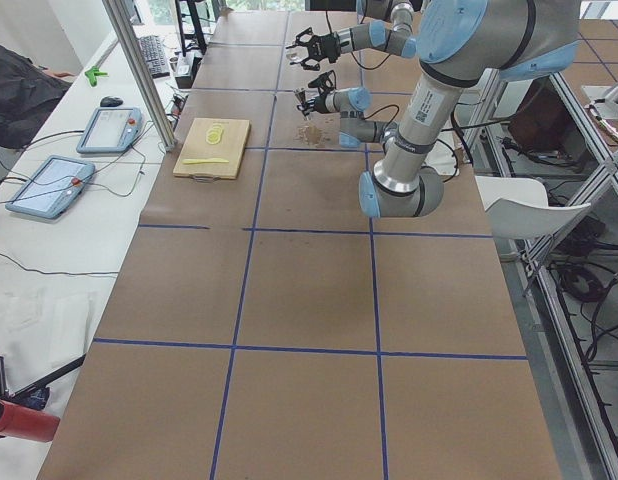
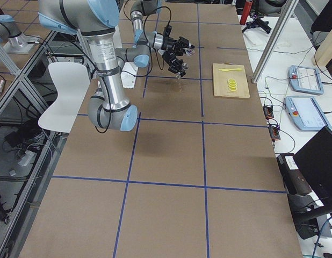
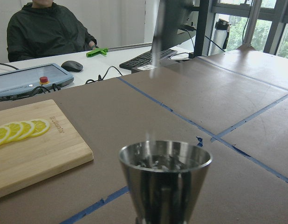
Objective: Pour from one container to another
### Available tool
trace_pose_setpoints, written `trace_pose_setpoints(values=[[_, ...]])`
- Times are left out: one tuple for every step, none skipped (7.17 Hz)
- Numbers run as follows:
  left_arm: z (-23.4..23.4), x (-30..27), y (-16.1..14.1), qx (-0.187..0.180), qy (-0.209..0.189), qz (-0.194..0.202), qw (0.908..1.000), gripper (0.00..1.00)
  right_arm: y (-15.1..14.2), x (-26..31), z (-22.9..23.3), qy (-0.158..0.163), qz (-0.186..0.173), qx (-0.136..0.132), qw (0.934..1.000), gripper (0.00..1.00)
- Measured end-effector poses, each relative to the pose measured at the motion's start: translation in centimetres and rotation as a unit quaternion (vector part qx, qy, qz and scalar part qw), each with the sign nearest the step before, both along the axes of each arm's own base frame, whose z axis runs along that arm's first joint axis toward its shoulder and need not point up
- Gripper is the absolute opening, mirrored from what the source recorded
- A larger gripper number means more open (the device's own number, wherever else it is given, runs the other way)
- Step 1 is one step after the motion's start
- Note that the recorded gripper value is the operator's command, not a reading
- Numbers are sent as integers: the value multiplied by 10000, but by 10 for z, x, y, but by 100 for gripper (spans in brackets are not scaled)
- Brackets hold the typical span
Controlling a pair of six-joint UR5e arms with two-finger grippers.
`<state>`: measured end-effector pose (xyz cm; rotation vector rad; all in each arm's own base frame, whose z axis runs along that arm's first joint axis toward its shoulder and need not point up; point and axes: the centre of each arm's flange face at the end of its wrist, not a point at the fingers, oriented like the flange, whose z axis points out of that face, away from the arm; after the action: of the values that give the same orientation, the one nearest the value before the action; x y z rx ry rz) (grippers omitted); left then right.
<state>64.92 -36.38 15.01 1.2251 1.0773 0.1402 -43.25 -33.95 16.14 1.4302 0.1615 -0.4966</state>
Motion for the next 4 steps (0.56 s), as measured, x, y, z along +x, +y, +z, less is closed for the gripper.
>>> trace_pose_setpoints(values=[[1, -1, 0, 5, 18, -3, 10000, 0, 0, 4, -5, -259, 29, -23, 9997, 0], [2, -2, 0, 11, 49, -11, 10000, 0, 0, 7, -7, -535, 68, -63, 9985, 0], [5, -5, 0, 18, 90, -23, 10000, 0, 1, 11, -9, -883, 116, -114, 9960, 0], [12, -9, 0, 29, 137, -34, 9999, 0, 2, 18, -13, -1219, 154, -151, 9923, 0]])
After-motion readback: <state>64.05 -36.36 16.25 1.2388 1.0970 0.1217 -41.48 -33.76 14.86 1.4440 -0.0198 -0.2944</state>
